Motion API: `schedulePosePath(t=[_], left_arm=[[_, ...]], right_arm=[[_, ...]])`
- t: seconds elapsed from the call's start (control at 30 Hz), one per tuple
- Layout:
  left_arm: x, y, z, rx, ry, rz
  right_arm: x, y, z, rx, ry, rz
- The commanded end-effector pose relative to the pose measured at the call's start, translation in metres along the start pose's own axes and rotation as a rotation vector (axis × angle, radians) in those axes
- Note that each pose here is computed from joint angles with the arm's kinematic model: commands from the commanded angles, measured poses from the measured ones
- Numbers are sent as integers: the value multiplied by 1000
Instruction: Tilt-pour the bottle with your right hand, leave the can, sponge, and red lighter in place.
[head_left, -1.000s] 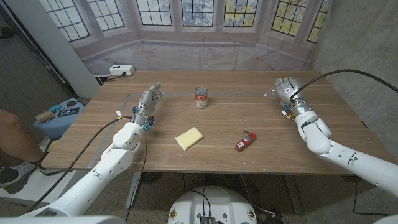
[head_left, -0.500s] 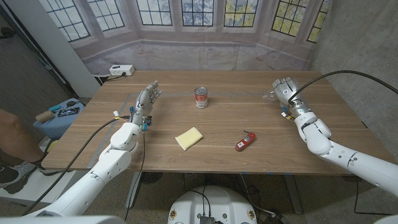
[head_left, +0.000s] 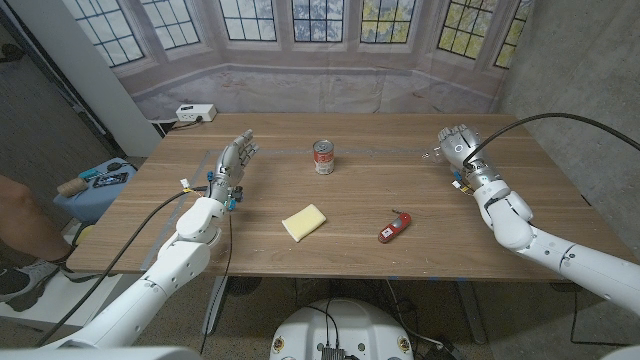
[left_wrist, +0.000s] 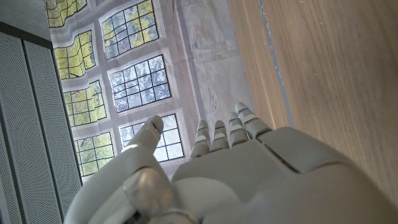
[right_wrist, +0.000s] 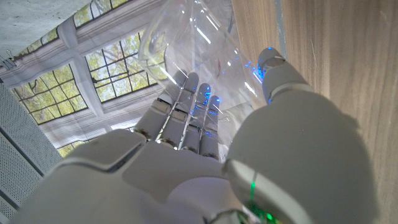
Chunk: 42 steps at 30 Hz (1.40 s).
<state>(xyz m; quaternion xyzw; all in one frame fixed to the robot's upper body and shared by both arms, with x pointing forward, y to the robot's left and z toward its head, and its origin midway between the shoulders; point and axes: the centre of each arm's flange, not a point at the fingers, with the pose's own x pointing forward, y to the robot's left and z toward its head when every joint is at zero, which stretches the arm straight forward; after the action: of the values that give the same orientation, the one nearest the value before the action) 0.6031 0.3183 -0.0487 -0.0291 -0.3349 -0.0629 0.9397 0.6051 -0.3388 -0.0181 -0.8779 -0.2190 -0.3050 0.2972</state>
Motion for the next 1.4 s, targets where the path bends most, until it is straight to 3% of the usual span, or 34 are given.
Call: schedulePosePath(t=[0.03, 0.67, 1.0, 1.4], left_arm=[[0, 0, 0, 1, 2, -5], [0, -1, 0, 1, 3, -6], [0, -3, 0, 1, 4, -13], [2, -4, -1, -3, 5, -23]], right_arm=[[-1, 0, 0, -4, -9, -3], [0, 1, -1, 16, -7, 2], [-1, -2, -6, 101, 45, 8], [1, -8, -1, 276, 128, 6]])
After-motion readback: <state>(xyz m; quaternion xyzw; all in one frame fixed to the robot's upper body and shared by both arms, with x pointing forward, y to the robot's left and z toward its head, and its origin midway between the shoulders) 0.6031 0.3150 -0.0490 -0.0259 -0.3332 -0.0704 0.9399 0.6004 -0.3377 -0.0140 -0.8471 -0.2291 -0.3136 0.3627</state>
